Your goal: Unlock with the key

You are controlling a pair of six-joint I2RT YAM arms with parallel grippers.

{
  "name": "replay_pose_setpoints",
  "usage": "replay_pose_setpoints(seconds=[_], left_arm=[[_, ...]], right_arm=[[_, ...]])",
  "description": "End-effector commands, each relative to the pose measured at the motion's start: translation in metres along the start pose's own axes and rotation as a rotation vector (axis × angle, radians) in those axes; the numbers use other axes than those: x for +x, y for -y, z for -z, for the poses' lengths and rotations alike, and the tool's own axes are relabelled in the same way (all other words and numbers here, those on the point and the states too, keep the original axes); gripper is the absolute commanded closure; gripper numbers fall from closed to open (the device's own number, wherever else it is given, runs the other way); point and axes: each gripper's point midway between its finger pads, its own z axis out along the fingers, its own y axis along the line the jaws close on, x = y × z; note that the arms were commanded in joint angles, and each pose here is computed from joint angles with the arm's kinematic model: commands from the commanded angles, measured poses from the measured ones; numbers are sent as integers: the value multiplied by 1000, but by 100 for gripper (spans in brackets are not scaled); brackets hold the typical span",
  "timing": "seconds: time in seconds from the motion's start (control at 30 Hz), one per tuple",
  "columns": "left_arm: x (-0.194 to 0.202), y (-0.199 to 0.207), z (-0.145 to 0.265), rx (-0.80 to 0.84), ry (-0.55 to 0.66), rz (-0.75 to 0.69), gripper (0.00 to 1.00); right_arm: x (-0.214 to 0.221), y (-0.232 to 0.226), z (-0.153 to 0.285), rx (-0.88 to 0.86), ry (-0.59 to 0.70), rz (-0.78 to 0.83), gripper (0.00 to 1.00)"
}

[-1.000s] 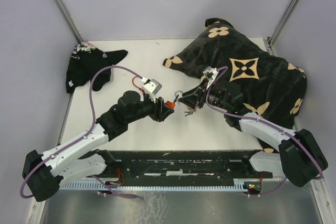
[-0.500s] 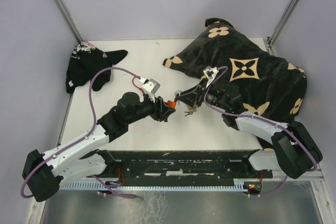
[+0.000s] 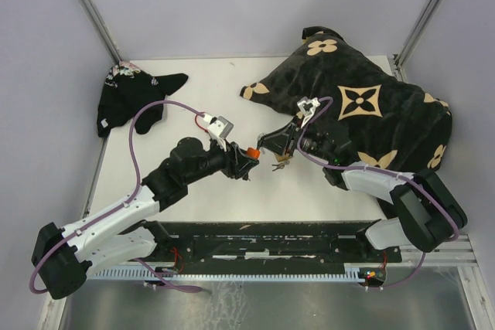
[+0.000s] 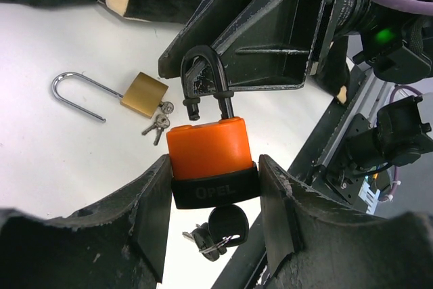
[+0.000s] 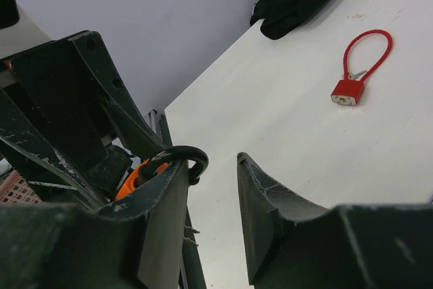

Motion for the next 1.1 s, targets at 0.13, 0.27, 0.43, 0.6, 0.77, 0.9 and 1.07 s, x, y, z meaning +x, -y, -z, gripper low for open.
replay_pose_setpoints(seconds=[0.13, 0.27, 0.43, 0.6, 0.77, 0.9, 1.07], left_arm=[[-28, 8, 2, 15, 119, 26, 97], [-19, -19, 5, -126, 106, 40, 97], [7, -59, 1, -332, 13, 46, 97], [39, -91, -13, -481, -96, 78, 97], [68, -123, -23, -658, -169, 136, 97], [91, -140, -34, -774, -250, 206, 96], [124, -161, -44, -918, -350, 257, 87]], right_arm=[[-13, -19, -6, -92, 31, 37, 83], [-5, -11, -2, -44, -11, 51, 94], [10, 13, 5, 102, -138, 103, 98], [31, 43, 8, 232, -271, 91, 98], [52, 83, 5, 359, -351, 58, 98], [63, 116, -1, 450, -415, 53, 98], [64, 150, -12, 532, -471, 89, 98]])
